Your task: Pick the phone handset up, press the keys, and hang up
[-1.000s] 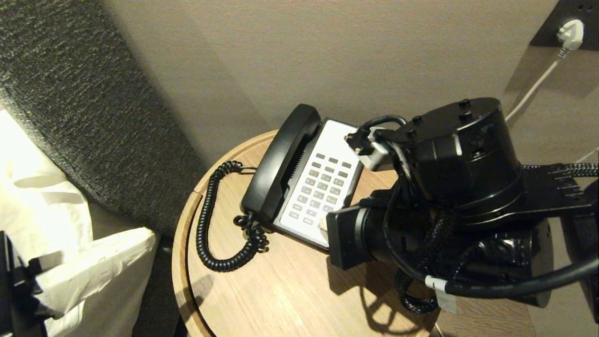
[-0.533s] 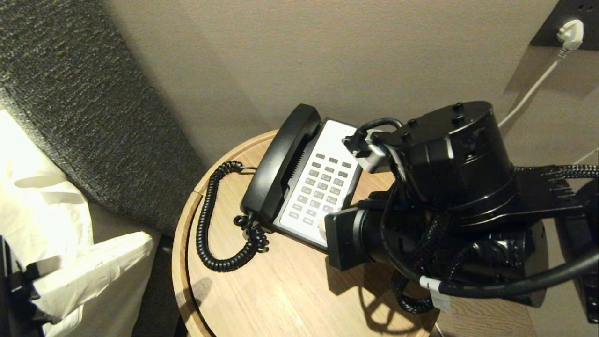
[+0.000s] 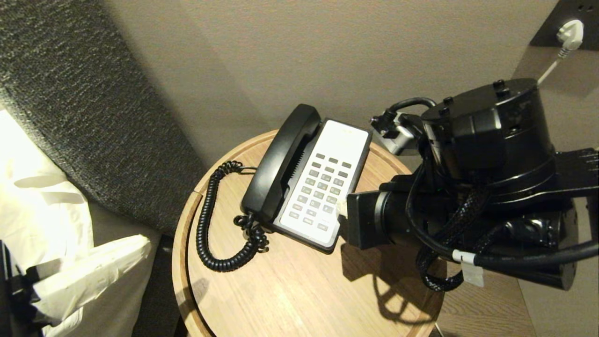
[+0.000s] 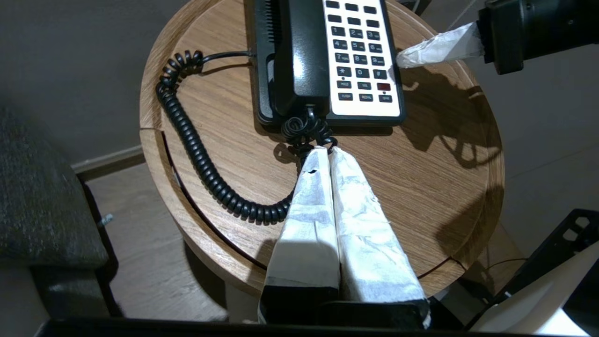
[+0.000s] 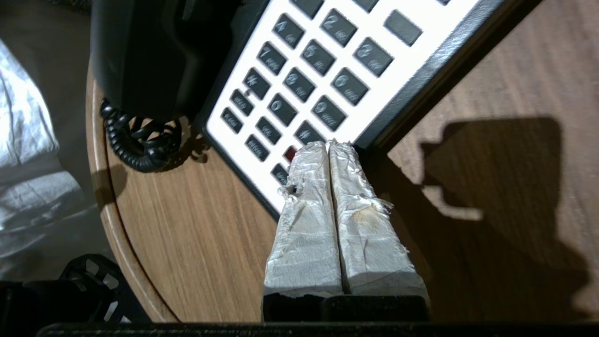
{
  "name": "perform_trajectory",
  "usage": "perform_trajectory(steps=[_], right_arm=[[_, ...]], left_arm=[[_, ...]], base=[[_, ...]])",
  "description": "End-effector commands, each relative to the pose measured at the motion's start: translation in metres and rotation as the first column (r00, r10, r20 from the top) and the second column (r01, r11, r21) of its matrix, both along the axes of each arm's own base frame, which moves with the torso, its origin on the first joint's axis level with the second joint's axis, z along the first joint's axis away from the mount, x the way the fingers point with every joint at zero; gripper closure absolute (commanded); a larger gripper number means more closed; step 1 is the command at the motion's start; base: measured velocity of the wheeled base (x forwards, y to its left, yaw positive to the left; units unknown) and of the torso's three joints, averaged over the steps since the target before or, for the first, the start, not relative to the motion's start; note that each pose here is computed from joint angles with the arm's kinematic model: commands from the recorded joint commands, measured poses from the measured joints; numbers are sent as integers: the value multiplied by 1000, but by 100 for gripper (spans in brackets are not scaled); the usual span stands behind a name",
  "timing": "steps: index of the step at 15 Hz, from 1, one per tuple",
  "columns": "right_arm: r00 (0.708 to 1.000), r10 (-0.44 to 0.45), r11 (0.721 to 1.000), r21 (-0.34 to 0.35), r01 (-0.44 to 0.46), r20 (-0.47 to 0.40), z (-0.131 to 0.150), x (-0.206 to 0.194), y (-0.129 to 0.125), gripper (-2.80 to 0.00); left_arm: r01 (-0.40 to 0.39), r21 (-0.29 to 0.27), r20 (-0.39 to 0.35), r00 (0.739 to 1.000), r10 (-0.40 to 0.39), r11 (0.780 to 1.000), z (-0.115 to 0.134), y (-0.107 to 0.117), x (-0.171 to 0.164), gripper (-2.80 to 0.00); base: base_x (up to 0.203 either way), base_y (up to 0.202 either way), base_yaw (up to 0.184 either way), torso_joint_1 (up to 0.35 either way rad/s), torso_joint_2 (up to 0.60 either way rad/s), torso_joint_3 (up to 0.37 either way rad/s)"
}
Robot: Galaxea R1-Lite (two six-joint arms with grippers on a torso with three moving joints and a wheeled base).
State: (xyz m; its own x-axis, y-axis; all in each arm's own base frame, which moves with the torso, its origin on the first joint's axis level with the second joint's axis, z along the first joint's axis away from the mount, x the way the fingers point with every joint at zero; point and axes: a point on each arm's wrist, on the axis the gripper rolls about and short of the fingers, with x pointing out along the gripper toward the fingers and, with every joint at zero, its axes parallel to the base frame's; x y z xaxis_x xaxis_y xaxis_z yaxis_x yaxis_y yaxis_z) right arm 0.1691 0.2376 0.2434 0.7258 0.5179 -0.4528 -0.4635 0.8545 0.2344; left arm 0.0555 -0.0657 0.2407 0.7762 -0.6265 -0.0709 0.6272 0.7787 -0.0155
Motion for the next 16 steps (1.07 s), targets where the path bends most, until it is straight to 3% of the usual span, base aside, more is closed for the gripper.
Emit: perform_trajectory(steps=[1, 3, 5, 8, 10, 11, 13, 15, 16], right_arm=[[1000, -8, 1000, 16, 8, 9, 5, -2, -4, 0], [1000, -12, 1000, 21, 12, 14, 7, -3, -6, 0], [999, -32, 999, 18, 32, 21, 7, -2, -9, 0], [998, -56, 998, 38, 54, 38, 15, 0, -16, 0], [996, -73, 997, 43, 71, 51, 19, -4, -23, 0], [994, -87, 995, 47, 84, 60, 22, -5, -25, 0], [993, -98, 994, 54, 94, 65, 24, -6, -29, 0], [990, -125, 991, 54, 122, 72, 22, -9, -33, 0], [988, -131, 990, 60, 127, 76, 24, -10, -35, 0]], left_arm=[[-25, -26, -24, 999, 24, 999, -1, 2, 0, 0], [-93, -76, -69, 994, 88, 993, 0, 8, 1, 0], [-210, -90, -100, 974, 201, 973, -1, 17, 2, 0], [-424, -93, -109, 904, 414, 901, -13, 38, -3, 0], [-552, -101, -108, 833, 542, 828, -26, 52, -12, 0], [-619, -107, -107, 785, 610, 778, -34, 58, -17, 0], [-748, -127, -102, 663, 741, 652, -43, 67, -26, 0], [-829, -139, -110, 557, 823, 542, -55, 72, -34, 0], [-838, -154, -107, 540, 835, 523, -64, 73, -42, 0]], base=[[0, 0, 0, 0, 0, 0], [0, 0, 0, 0, 0, 0], [0, 0, 0, 0, 0, 0], [0, 0, 0, 0, 0, 0], [0, 0, 0, 0, 0, 0], [0, 0, 0, 0, 0, 0], [0, 0, 0, 0, 0, 0], [0, 0, 0, 0, 0, 0], [0, 0, 0, 0, 0, 0]])
